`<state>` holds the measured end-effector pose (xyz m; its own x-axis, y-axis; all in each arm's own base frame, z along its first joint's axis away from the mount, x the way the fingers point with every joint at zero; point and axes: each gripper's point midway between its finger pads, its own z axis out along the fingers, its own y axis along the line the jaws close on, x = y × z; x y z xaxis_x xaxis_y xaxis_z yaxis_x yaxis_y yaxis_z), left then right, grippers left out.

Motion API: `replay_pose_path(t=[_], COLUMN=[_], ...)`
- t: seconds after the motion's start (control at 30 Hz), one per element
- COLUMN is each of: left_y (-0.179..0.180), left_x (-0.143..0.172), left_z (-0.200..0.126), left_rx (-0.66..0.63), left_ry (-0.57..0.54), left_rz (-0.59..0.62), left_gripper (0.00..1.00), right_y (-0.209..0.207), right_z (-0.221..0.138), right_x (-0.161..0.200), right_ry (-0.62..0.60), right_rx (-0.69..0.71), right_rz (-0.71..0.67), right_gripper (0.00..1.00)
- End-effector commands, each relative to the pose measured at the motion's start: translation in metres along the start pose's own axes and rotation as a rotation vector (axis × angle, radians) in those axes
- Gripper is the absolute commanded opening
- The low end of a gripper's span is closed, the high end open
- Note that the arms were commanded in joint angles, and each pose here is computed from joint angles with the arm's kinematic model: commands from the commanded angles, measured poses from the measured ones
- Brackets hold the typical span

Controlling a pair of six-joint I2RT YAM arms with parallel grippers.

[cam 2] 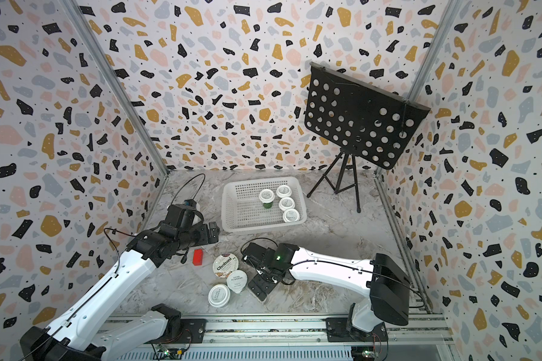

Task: Put the yogurt in the basket
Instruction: Pick up the yogurt from the center of the board.

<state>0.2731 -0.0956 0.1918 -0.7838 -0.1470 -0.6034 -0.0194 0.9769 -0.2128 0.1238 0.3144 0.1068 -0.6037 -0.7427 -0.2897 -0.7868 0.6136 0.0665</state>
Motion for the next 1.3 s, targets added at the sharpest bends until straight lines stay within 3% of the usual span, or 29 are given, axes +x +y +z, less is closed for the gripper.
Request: replay_pose_path(t=[0.0,0.17,0.47,0.73,1.27], left_y=[0.004,0.004,0.004,0.005,0.005], left_x=[0.002,0.002,0.004,0.003,0.005], left_z=[0.002,0.002,0.001,0.002,0.003], left_rx=[-0.011,-0.010,-0.007,-0.012,-0.012], left_ry=[-0.002,-0.003,-0.005,-0.005,0.001], left_rz=[0.010,0.010,0.004,0.002,0.001], left_gripper=[1.00,1.00,1.00,1.00,1.00], right_y=[-0.003,-0.016,-0.047,-0.033,-0.036], right_z=[0.006,0.014,0.013,-0.006,0.024], right_x=[-0.005,-0.007,-0.006,-0.008,-0.003], right_ry=[-0.017,-0.005,-0.003,-0.020,0.037], right_rx=[0.029,0.068,0.109,0.031,0.132], right_rz=[0.002,0.010,0.032,0.099,0.071], right_gripper=[0.96,0.89,0.87,1.00,1.00])
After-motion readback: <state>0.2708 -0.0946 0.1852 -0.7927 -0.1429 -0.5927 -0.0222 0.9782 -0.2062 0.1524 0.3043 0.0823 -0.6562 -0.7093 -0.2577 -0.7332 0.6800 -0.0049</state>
